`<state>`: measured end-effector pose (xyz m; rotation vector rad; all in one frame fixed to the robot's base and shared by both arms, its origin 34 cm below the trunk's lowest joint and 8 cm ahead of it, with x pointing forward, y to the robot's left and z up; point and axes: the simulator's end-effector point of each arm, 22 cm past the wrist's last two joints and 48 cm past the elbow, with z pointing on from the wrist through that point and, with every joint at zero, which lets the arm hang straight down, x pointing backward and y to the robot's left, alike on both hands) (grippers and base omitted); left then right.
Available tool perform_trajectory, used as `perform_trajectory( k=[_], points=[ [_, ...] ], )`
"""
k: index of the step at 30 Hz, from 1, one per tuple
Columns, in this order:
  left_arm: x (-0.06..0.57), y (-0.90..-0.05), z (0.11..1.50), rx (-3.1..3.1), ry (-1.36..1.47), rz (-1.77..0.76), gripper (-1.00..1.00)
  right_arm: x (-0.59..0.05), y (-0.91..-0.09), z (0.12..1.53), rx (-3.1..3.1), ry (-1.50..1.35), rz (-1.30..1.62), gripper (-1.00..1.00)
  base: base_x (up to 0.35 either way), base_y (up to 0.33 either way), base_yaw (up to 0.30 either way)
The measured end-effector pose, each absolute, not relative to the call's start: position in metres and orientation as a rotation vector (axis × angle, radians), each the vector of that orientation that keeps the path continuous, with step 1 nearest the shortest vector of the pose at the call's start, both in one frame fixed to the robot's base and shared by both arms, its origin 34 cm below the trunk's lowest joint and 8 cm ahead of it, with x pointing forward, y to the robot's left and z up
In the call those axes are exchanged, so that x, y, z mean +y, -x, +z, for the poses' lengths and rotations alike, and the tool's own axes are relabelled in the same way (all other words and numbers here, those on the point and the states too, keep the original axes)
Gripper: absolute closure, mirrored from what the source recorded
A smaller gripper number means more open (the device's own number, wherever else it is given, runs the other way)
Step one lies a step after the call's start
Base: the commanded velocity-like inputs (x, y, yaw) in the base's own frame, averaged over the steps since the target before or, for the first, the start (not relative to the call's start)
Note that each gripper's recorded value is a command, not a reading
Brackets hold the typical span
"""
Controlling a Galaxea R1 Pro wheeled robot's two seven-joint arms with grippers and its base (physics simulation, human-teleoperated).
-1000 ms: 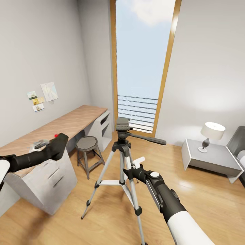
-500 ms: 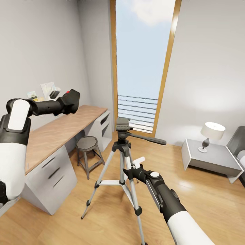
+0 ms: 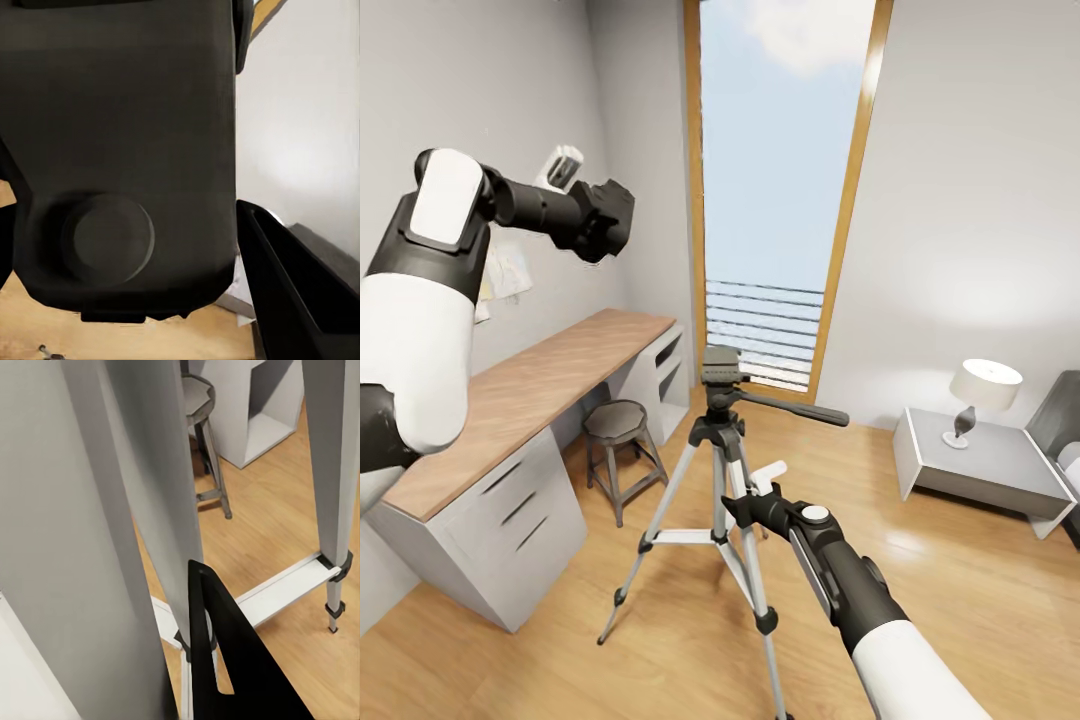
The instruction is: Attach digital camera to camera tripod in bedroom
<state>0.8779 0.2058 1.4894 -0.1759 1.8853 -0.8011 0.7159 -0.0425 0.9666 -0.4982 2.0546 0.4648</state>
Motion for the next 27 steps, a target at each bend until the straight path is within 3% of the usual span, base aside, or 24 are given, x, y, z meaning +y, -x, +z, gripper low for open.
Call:
perform_trajectory(
  k=[5,10,27],
  points=[
    [0.173,-0.867,1.505,1.880,0.034,-0.710,1.00,-0.042,-0.716,0.967,2.054,0.500,0.461,1.00,0.000,0.000,0.000],
    [0.142,-0.856,1.509,1.883,-0.043,-0.782,1.00,-0.042,-0.716,0.967,2.055,0.497,0.463,1.00,0.000,0.000,0.000],
    [0.118,-0.818,1.555,1.762,-0.150,-0.944,1.00,-0.042,-0.716,0.967,2.055,0.497,0.463,1.00,0.000,0.000,0.000]
  ],
)
